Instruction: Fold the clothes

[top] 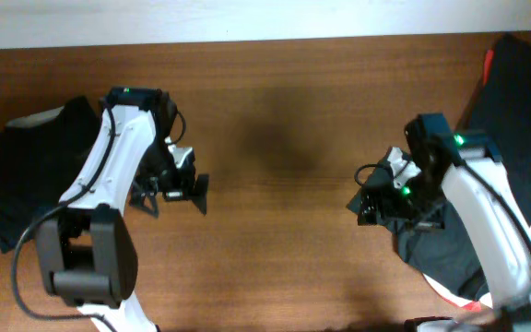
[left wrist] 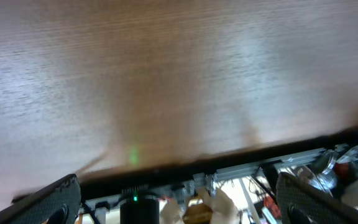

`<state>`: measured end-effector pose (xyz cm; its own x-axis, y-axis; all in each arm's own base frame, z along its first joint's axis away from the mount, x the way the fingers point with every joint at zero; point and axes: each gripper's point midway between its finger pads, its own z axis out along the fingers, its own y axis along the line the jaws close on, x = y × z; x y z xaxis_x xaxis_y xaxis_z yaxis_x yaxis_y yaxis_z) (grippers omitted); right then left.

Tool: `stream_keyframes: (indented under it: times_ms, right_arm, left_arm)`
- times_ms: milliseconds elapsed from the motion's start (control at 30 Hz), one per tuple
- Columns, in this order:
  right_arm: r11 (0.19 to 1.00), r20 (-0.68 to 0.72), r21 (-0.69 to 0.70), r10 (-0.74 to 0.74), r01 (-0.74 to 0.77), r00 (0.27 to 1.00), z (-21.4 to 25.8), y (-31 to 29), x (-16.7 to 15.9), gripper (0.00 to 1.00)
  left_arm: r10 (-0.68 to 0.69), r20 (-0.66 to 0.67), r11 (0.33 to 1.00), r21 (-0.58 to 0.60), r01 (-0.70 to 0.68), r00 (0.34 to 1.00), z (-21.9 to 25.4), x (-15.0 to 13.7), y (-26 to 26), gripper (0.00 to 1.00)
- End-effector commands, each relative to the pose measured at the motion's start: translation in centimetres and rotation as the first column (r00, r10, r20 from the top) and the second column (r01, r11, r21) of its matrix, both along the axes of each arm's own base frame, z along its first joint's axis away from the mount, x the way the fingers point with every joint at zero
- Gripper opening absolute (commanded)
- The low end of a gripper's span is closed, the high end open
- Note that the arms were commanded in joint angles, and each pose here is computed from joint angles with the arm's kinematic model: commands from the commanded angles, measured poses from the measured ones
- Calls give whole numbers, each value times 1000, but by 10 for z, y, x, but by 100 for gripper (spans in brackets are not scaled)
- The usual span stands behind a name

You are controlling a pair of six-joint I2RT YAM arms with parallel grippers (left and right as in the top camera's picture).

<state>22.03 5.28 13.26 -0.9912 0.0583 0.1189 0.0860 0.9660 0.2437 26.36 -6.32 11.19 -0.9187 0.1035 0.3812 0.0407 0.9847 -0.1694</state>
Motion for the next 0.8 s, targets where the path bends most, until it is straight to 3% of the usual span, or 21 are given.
stream_keyframes:
  times_ms: [0, 67, 100, 133, 167, 267, 300, 367, 667, 767]
  right_arm:
    - [1000, 219, -1, 9, -9, 976, 14, -2, -18, 99]
    - [1000, 411, 6, 5, -8, 911, 32, -2, -23, 99]
    - [1000, 527, 9, 3, -9, 850, 48, -3, -27, 99]
    - [1000, 622, 7, 1, -7, 783, 65, -4, -32, 99]
    - [1000, 739, -15, 0, 17, 674, 90, -11, -43, 99]
    - [1000, 801, -10, -3, 18, 599, 105, -11, -53, 99]
    - [1000, 800, -10, -3, 18, 600, 105, -11, -54, 99]
    - [1000, 799, -10, -3, 18, 602, 104, -11, -53, 99]
    - [1000, 802, -10, -3, 18, 597, 105, -11, -55, 99]
    - [993, 867, -70, 14, 94, 498, 114, -29, -64, 99]
  left_arm:
    - [0, 130, 1000, -1, 0, 992, 5, -32, 5, 99]
    - [11, 329, 1000, -11, -8, 944, 8, -42, 8, 99]
    - [73, 486, 997, -32, -65, 871, 19, -45, 10, 99]
    - [90, 625, 996, -54, -72, 775, 35, -45, 13, 99]
    - [103, 814, 994, -70, -79, 572, 69, -50, 21, 99]
    - [124, 951, 991, -107, -75, 284, 122, -61, 29, 99]
    - [131, 963, 991, -117, -70, 235, 132, -67, 29, 99]
    - [137, 974, 990, -127, -63, 183, 141, -75, 30, 99]
    - [137, 974, 990, -128, -62, 181, 141, -75, 30, 99]
    - [137, 974, 990, -128, -62, 181, 141, -75, 30, 99]
